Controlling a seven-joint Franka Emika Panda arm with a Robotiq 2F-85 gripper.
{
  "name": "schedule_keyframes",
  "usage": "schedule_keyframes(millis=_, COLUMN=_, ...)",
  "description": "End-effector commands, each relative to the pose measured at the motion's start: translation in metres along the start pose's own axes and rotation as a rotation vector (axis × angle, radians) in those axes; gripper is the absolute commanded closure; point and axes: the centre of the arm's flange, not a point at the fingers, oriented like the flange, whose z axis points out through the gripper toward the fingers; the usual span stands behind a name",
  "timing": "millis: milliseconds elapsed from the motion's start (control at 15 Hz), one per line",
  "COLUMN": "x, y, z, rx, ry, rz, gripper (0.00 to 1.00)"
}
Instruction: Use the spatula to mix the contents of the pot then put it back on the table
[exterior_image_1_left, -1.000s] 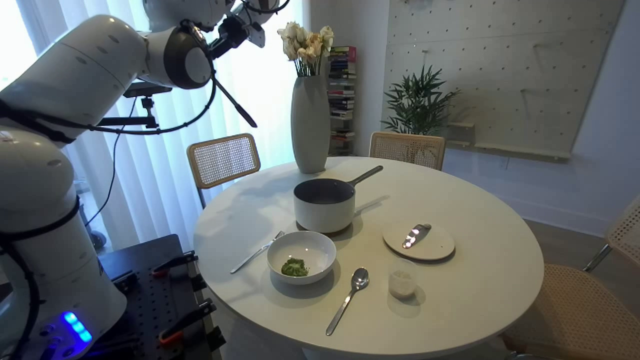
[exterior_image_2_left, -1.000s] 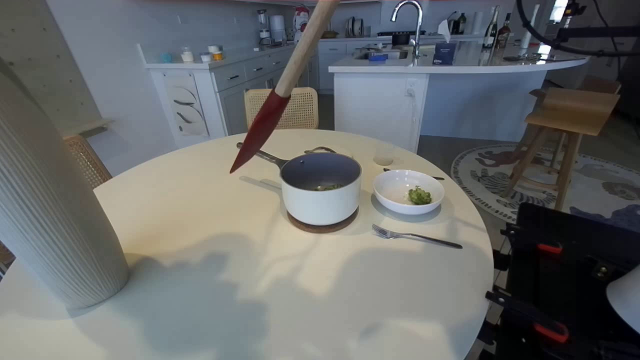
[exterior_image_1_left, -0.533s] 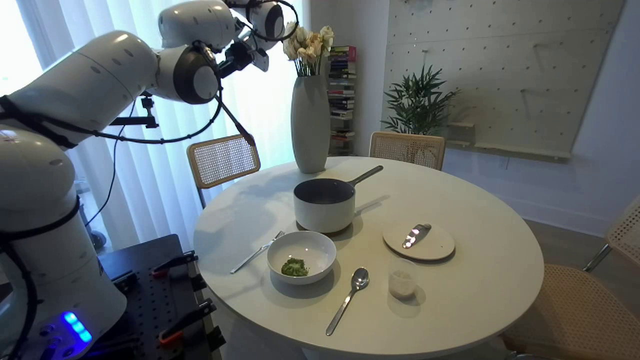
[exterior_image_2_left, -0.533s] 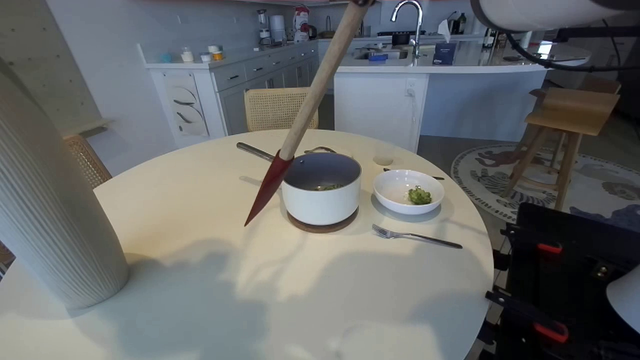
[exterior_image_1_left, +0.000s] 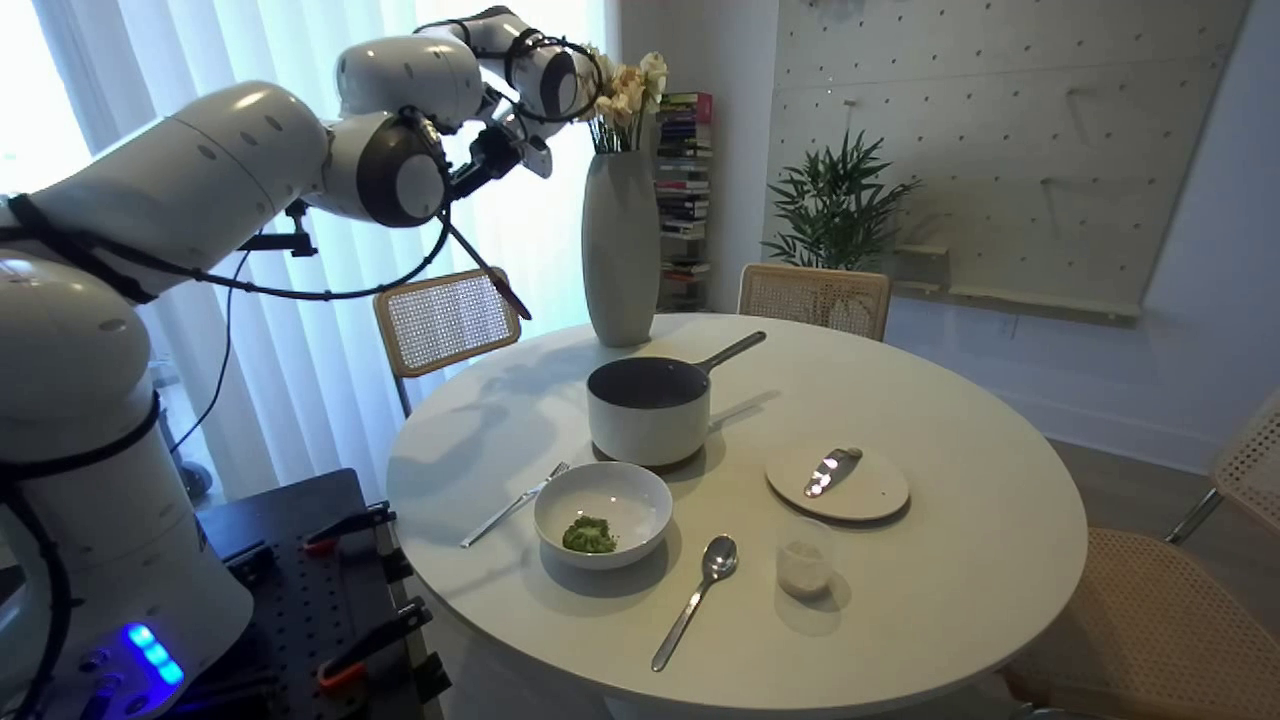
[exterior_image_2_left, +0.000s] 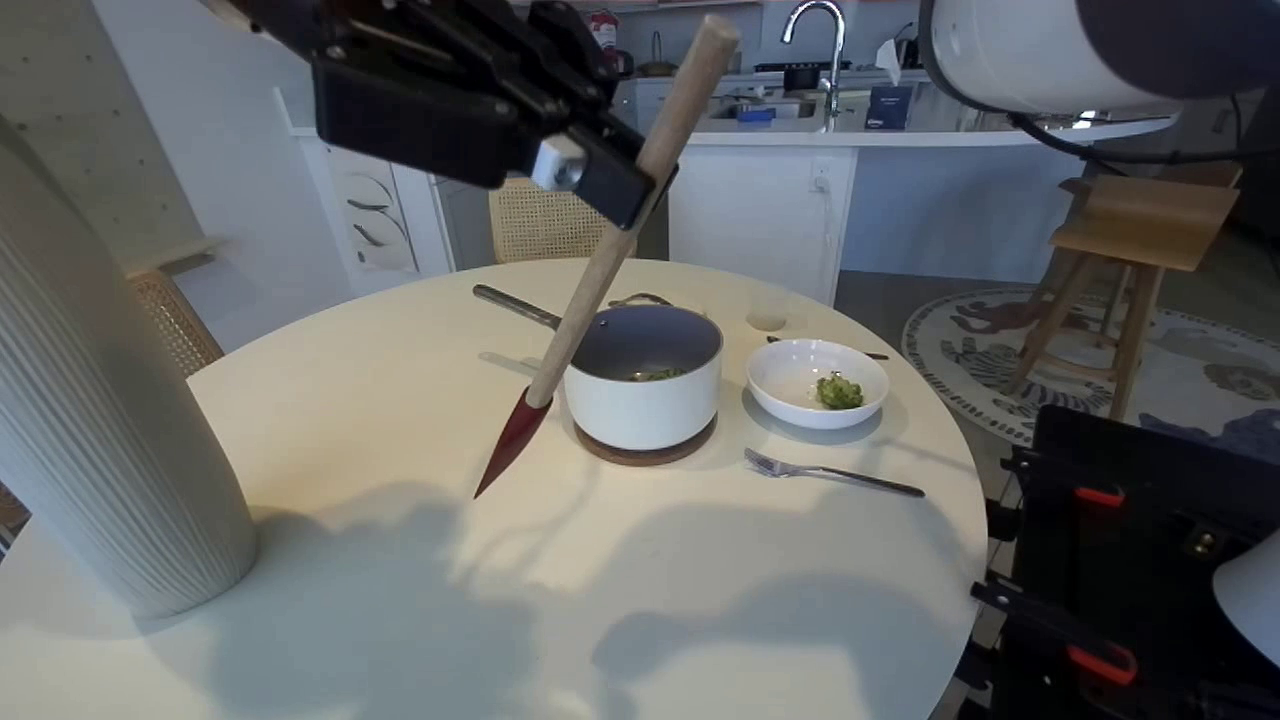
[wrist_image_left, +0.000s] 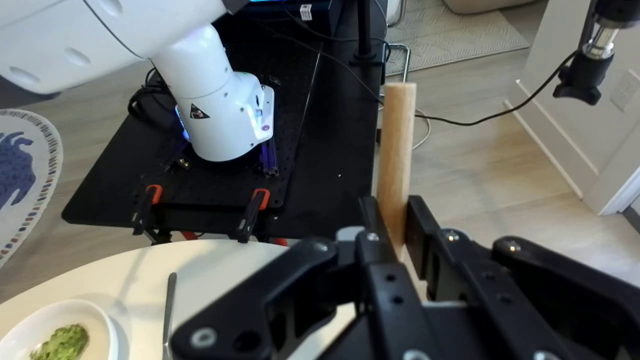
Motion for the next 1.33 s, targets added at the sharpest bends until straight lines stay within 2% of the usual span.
schedule_keyframes(millis=0, x=-0.002, y=0.017, z=0.073, rx=0.014, ry=0.05, rz=0.042, gripper=0.96)
schedule_keyframes(millis=333, x=0.023, y=0.017, z=0.078, rx=0.016, ry=0.059, rz=0.073, gripper=0.96)
schedule_keyframes(millis=933, x=0.068, y=0.02, z=0.081, rx=-0.011, ry=0.203, rz=0.206, gripper=0.96)
schedule_keyframes(millis=1267, x=0.09, y=0.016, z=0.084, rx=0.026, ry=0.22, rz=0.234, gripper=0.96)
